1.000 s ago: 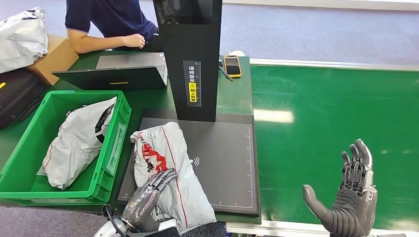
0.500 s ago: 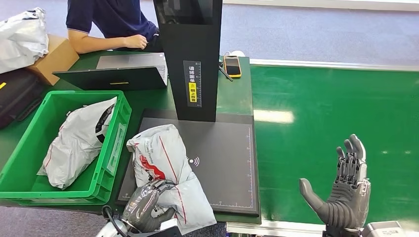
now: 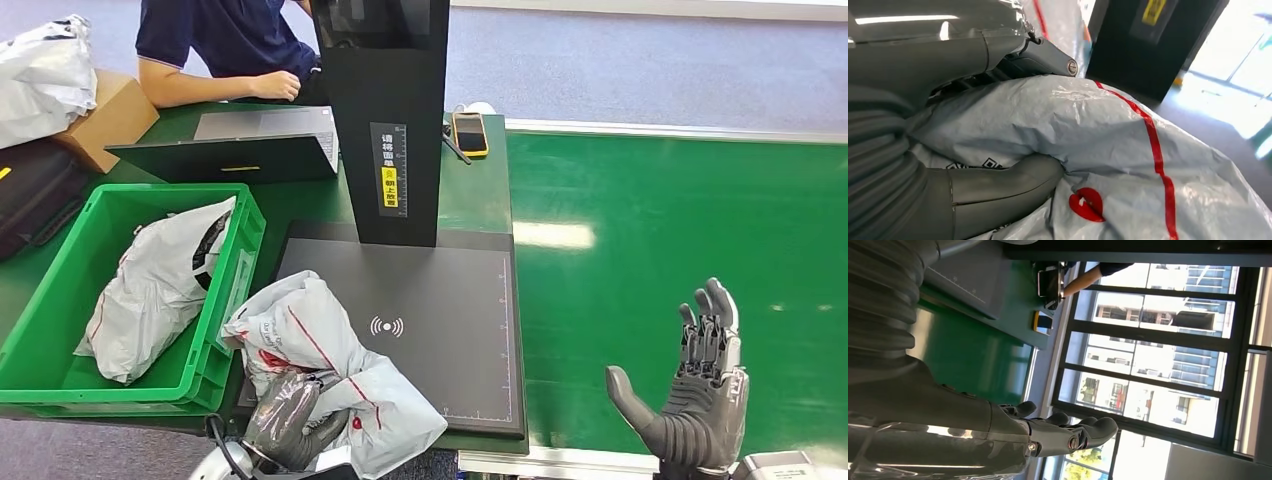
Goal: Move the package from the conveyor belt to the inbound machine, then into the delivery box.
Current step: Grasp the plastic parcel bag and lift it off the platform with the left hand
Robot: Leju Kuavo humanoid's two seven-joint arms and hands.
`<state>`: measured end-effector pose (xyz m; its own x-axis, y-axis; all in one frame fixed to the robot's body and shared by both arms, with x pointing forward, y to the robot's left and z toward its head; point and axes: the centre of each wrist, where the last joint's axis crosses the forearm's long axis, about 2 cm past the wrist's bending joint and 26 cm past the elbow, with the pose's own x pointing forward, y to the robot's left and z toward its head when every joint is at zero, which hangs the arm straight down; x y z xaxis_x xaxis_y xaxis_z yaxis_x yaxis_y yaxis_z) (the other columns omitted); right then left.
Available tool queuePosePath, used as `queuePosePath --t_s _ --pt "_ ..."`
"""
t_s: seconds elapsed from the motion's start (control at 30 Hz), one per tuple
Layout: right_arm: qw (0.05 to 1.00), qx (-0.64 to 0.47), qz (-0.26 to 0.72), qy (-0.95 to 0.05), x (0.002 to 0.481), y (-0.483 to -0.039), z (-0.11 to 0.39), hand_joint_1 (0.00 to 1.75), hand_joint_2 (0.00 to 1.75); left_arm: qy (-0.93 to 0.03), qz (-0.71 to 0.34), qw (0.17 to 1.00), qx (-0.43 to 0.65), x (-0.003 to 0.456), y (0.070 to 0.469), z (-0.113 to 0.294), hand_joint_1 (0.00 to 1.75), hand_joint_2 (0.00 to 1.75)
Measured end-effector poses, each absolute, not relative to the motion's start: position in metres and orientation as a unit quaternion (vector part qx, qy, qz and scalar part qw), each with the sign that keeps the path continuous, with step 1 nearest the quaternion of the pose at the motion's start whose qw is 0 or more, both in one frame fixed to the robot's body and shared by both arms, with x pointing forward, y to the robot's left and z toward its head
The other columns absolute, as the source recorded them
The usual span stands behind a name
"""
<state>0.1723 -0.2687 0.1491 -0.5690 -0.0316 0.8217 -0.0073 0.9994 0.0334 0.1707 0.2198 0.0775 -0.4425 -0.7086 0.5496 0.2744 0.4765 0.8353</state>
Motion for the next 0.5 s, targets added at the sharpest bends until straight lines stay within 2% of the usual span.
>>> queuePosePath --t_s 0.3,0.5 --pt "0.471 0.006 -0.008 -0.882 0.171 -0.268 0.148 0.0 1.75 -0.847 -0.312 0.373 0.216 0.18 0.224 0.119 1.75 1.75" --pt "0.47 0.013 -0.01 -0.883 0.175 -0.268 0.149 0.0 1.75 -0.893 -0.221 0.302 0.252 0.189 0.235 0.149 1.75 1.75"
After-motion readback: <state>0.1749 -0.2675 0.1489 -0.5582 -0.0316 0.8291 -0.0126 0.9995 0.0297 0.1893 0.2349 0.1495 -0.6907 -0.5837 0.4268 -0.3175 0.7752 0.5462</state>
